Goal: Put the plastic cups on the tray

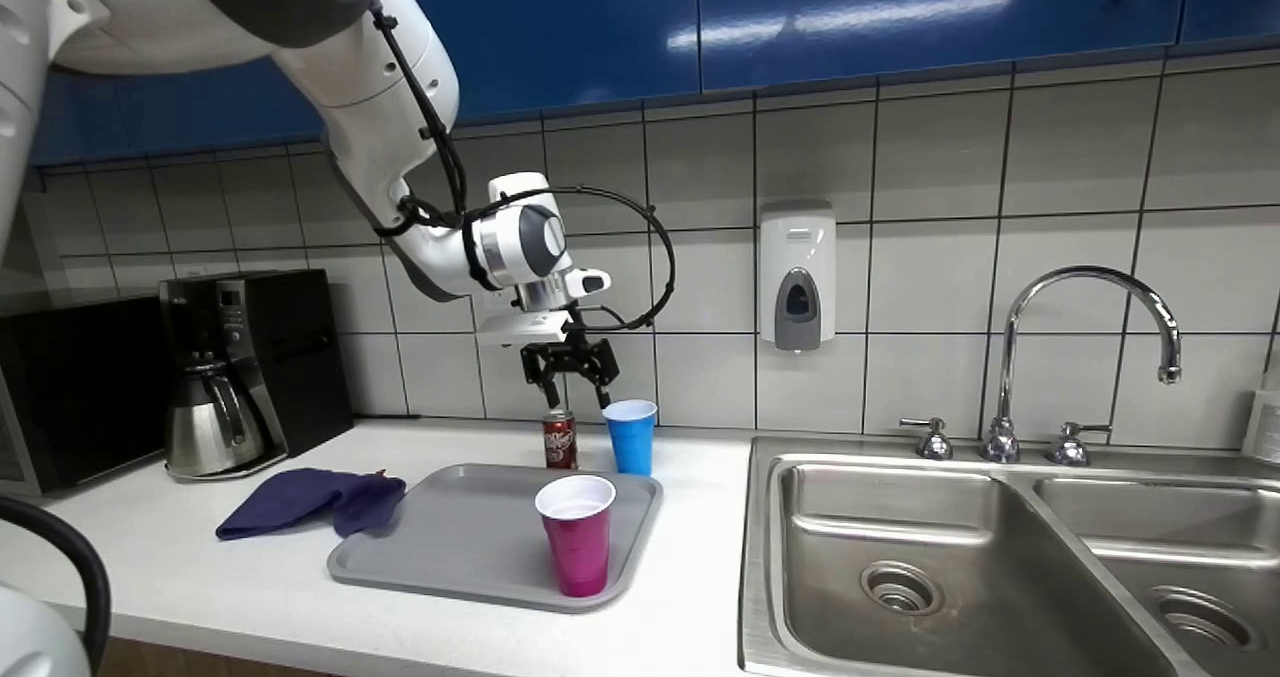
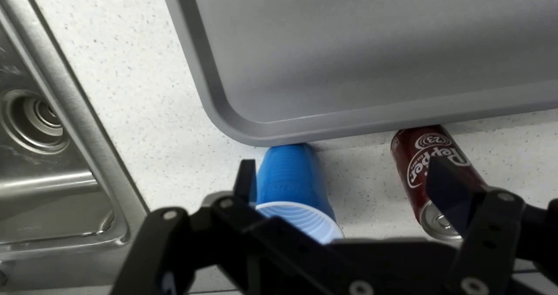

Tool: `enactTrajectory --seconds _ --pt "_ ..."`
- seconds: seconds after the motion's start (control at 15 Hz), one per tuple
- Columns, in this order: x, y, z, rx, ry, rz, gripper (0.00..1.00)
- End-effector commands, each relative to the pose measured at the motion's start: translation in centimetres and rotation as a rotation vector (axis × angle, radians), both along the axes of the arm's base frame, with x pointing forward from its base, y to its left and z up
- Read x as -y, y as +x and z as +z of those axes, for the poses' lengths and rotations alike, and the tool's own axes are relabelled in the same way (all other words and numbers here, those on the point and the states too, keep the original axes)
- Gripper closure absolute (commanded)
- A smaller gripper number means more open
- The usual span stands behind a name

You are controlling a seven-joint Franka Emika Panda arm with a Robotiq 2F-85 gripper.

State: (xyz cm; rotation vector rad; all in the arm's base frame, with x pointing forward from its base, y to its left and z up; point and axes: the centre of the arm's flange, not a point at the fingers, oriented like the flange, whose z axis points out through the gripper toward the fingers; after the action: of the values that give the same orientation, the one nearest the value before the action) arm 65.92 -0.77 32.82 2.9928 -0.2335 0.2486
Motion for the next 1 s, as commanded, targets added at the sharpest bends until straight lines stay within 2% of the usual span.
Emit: enactTrajectory --seconds 0.0,0.53,0.93 --pt "0.6 3.4 0.2 -0.015 -0.004 -0.015 0.00" --pt "1.6 7.0 -0.9 -0.004 -0.013 -0.049 0.00" --pt "2.0 9.1 -1.9 0.001 0.010 -0.081 0.00"
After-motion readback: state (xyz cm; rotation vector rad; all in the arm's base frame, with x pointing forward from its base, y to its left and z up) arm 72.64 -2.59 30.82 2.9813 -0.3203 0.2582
